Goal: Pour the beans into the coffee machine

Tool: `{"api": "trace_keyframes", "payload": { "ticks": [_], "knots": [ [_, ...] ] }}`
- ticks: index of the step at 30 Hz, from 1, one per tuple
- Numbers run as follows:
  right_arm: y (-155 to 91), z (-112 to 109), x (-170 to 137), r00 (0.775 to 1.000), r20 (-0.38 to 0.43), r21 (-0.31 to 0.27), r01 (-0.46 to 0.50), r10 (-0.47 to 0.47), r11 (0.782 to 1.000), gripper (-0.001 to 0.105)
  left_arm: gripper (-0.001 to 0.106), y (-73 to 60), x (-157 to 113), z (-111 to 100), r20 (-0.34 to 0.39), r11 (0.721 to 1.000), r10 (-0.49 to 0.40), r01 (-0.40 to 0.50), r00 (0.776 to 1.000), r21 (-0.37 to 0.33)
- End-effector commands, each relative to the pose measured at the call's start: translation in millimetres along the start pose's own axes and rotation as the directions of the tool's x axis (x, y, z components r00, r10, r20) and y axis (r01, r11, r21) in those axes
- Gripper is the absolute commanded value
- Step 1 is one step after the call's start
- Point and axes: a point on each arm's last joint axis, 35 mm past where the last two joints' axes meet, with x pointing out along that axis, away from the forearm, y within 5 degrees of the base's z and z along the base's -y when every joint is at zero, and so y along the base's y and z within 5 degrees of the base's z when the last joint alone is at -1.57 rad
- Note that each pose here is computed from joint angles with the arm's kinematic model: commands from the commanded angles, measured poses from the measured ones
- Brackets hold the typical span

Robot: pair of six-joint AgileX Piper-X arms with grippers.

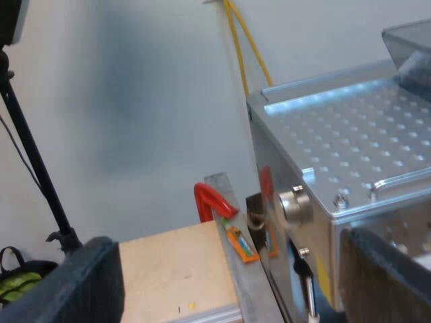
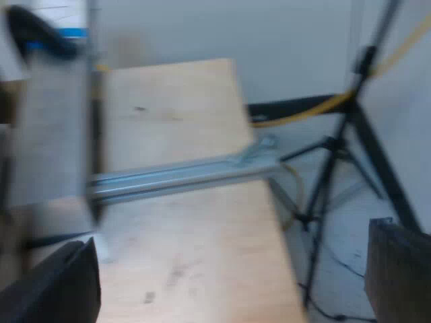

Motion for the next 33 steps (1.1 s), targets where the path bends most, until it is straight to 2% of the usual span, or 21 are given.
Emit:
{"api": "trace_keyframes", "payload": {
  "ticks": [1,6,11,16,20,22,26,28,29,33],
  "knots": [
    [-6,-2,-12,1.000,0.008,0.003,0.020,-0.020,1.000,0.081,0.068,-3.2,-12,-2,0.008,0.999,-0.023,0.023,1.000,0.024],
    [-9,-12,-34,0.999,0.035,0.010,0.037,-0.038,0.999,0.081,0.068,-5.8,-33,-9,0.008,0.999,-0.040,0.040,0.999,0.029],
    [-12,-26,-62,0.995,0.089,0.019,0.038,-0.039,0.999,0.081,0.068,-6.3,-67,-23,0.035,0.999,0.029,-0.030,0.999,0.031],
    [-10,-38,-86,0.984,0.174,0.011,-0.050,0.047,0.999,0.081,0.068,-8.2,-95,-36,0.072,0.999,0.038,-0.041,0.997,0.033],
    [-10,-49,-105,0.970,0.232,-0.040,-0.062,0.069,0.997,0.081,0.068,-9.7,-113,-46,0.098,0.999,0.037,-0.040,0.995,0.026],
    [-10,-55,-111,0.967,0.246,-0.052,-0.054,0.065,0.997,0.081,0.068,-9.6,-113,-47,0.087,0.999,0.038,-0.039,0.996,0.016],
    [-8,-71,-124,0.958,0.283,-0.045,-0.041,0.052,0.998,0.081,0.068,-9.4,-113,-52,0.047,0.998,0.040,-0.037,0.998,-0.050],
    [-7,-77,-126,0.954,0.295,-0.043,-0.038,0.049,0.998,0.081,0.068,-9.3,-113,-54,0.026,0.997,0.041,-0.039,0.999,-0.059],
    [-6,-87,-131,0.948,0.316,-0.037,-0.026,0.037,0.999,0.081,0.068,-9.3,-113,-54,0.026,0.997,0.041,-0.039,0.999,-0.060],
    [-2,-108,-136,0.934,0.357,-0.028,-0.013,0.023,1.000,0.081,0.068,-9.8,-113,-67,-0.098,0.996,0.015,-0.024,0.995,-0.085]
  ]
}}
